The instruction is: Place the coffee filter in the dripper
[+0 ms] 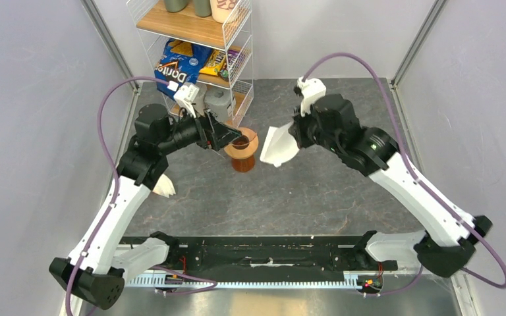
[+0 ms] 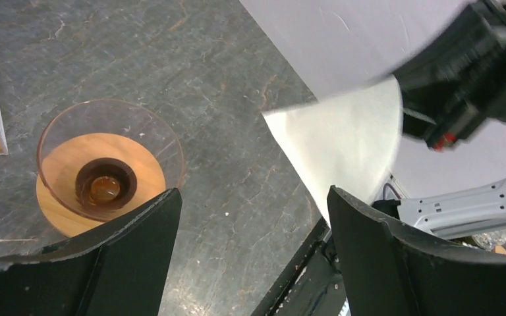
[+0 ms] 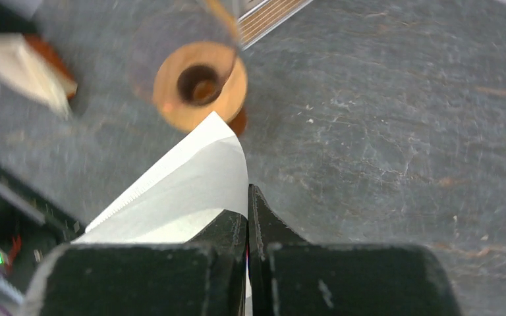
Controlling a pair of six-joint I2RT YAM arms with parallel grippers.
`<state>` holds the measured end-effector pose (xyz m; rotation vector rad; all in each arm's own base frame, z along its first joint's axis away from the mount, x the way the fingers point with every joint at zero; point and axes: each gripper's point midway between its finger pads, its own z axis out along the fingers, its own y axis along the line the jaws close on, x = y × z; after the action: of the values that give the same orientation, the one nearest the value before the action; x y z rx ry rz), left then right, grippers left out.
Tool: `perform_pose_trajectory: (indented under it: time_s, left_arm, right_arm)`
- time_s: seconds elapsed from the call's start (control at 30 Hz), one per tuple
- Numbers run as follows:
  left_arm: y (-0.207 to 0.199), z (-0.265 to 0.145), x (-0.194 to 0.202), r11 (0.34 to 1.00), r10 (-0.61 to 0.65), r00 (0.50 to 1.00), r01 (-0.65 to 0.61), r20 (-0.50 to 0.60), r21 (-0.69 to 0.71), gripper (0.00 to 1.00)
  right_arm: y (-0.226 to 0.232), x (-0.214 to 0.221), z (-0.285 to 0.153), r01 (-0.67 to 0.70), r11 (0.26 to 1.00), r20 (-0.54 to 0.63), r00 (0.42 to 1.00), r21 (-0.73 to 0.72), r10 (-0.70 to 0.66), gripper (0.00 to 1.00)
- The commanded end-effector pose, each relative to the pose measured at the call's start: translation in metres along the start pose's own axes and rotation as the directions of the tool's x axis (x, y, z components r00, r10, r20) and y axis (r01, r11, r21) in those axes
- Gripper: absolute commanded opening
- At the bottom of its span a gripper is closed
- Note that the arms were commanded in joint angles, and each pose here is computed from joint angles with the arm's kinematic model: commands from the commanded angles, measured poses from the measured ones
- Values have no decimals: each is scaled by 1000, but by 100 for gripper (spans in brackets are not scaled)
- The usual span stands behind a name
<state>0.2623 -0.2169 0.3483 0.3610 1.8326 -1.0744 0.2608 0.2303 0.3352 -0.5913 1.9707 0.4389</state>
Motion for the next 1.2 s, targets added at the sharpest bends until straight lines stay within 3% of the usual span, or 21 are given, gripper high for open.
perform_pose_trajectory:
  time_s: [0.0, 0.17, 0.67, 0.87, 1.17]
  left_arm:
    - [-10, -15, -3, 994, 108, 992, -106, 62, -36, 89]
    - [-24, -7, -13, 986, 166, 979, -162, 116, -43, 90]
    - [-26, 37, -32, 929, 342, 931, -314, 127, -196, 92]
    - [-29, 46, -32, 929, 345, 930, -318, 129, -191, 82]
    - [-26, 57, -29, 919, 362, 925, -333, 115, -211, 55]
  right_arm:
    - [-26, -50, 12, -339, 920, 159, 937, 198, 311, 0]
    - [-17, -70, 24, -389, 912, 232, 906, 129, 354, 0]
    - [-7, -67, 21, -399, 914, 224, 899, 67, 376, 0]
    - [-2, -62, 23, -397, 916, 205, 902, 53, 379, 0]
    - [6, -61, 25, -402, 915, 199, 900, 31, 388, 0]
